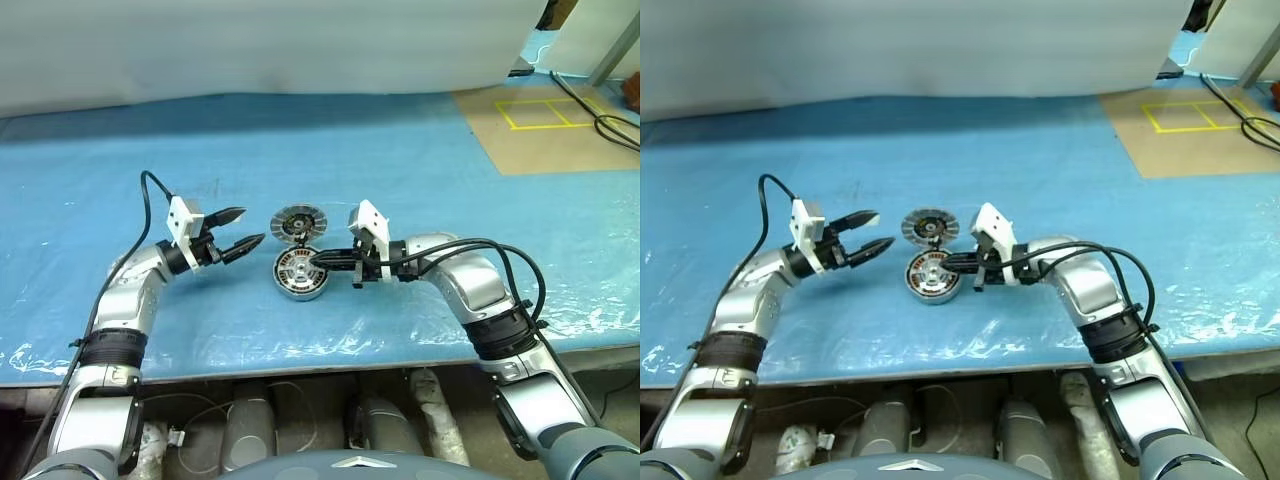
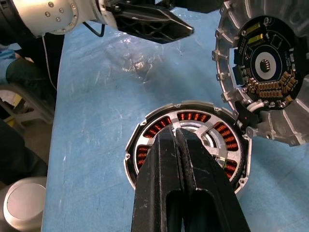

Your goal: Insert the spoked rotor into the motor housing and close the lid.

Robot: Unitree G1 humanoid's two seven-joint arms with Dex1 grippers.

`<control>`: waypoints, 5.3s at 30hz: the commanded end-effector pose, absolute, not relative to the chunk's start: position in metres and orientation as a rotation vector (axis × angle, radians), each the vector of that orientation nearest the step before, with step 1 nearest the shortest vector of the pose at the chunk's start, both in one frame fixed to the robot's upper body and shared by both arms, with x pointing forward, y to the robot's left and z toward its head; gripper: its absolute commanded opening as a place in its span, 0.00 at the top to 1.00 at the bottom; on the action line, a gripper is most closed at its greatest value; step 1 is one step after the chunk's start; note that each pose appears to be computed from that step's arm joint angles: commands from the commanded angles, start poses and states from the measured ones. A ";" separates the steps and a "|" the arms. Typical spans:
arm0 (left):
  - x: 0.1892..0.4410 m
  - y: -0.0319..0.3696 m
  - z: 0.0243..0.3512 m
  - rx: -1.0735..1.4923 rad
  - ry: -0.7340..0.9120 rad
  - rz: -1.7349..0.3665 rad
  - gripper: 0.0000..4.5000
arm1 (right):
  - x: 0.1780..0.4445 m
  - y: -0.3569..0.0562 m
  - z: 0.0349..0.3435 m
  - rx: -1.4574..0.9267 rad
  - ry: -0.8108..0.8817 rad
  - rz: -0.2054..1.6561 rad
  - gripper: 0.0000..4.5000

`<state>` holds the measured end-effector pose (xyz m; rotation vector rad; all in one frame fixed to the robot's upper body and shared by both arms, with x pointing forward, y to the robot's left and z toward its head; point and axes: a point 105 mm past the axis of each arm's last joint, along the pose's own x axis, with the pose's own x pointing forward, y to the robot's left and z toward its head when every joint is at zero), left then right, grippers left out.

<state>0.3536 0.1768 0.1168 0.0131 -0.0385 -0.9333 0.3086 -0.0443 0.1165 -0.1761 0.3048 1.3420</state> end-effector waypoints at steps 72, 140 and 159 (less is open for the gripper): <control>0.306 0.085 0.176 -0.027 -0.196 -1.533 0.99 | 0.308 -0.117 0.152 -0.191 0.225 1.067 1.00; 0.271 0.157 0.103 0.146 -0.098 -1.097 1.00 | 0.340 -0.022 0.108 -0.281 0.285 1.289 0.34; 0.274 0.157 0.100 0.153 -0.097 -1.102 1.00 | 0.337 -0.022 0.120 -0.326 0.242 1.347 0.34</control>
